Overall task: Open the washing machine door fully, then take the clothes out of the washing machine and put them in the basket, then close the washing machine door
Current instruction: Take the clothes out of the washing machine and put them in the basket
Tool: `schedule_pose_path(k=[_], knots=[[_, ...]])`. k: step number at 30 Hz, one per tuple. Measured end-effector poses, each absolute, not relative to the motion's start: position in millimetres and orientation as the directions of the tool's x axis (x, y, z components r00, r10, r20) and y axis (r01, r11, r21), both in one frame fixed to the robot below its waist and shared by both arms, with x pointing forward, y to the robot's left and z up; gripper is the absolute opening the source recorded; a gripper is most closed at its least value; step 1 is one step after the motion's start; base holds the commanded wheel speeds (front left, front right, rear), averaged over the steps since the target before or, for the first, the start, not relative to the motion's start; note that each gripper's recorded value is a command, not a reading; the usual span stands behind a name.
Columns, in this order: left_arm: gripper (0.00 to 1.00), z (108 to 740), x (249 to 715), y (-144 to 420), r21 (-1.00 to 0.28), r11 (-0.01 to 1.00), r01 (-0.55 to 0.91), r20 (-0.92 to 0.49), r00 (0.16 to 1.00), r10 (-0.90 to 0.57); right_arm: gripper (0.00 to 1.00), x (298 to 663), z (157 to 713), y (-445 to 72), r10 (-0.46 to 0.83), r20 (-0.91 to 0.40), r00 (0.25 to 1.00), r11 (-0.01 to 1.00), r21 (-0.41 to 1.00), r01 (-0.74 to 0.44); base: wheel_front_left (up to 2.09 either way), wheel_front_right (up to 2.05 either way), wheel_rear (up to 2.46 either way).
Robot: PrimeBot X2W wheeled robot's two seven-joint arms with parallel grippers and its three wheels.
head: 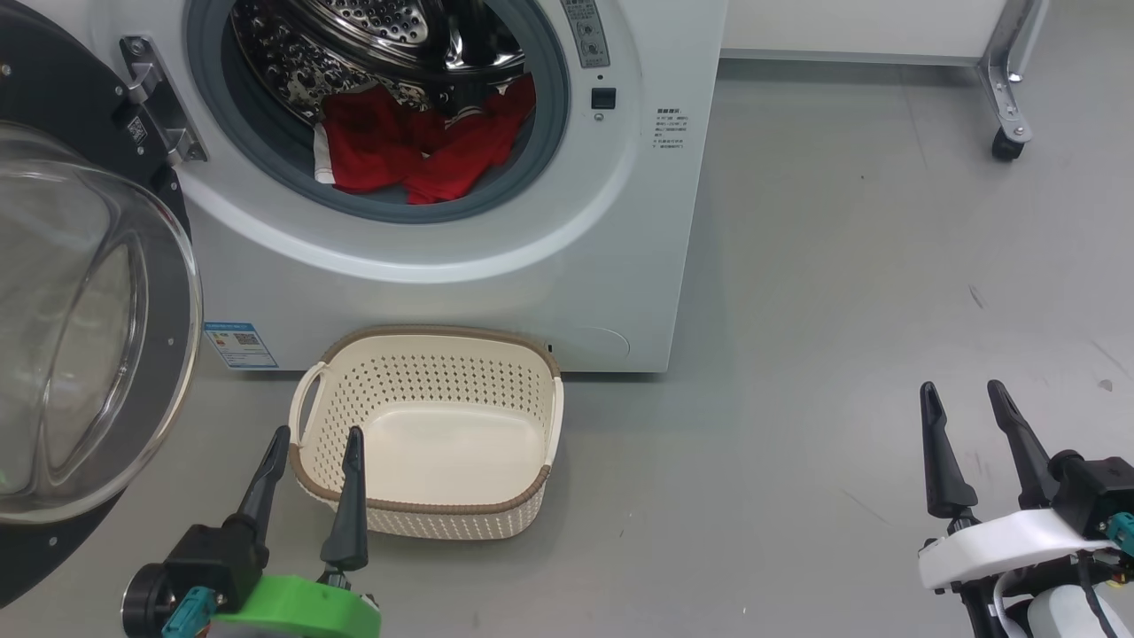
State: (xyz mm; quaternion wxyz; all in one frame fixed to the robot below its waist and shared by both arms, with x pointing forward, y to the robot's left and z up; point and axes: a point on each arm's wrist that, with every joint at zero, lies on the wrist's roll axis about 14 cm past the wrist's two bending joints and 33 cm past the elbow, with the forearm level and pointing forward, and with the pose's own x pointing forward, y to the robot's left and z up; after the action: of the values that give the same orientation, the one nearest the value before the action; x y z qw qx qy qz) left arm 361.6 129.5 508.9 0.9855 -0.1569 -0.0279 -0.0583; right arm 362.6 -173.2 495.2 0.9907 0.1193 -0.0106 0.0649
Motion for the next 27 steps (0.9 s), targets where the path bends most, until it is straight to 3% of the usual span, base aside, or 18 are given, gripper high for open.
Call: schedule_pose_path(k=[27], knots=[[1.00,513.9,359.3,134.8,-0.256,0.958,0.125,0.094,0.990,-0.104,1.00,362.3,495.2,-168.7,0.137,0.038,0.990,0.960,0.240,-0.142,0.90,-0.90,0.00]])
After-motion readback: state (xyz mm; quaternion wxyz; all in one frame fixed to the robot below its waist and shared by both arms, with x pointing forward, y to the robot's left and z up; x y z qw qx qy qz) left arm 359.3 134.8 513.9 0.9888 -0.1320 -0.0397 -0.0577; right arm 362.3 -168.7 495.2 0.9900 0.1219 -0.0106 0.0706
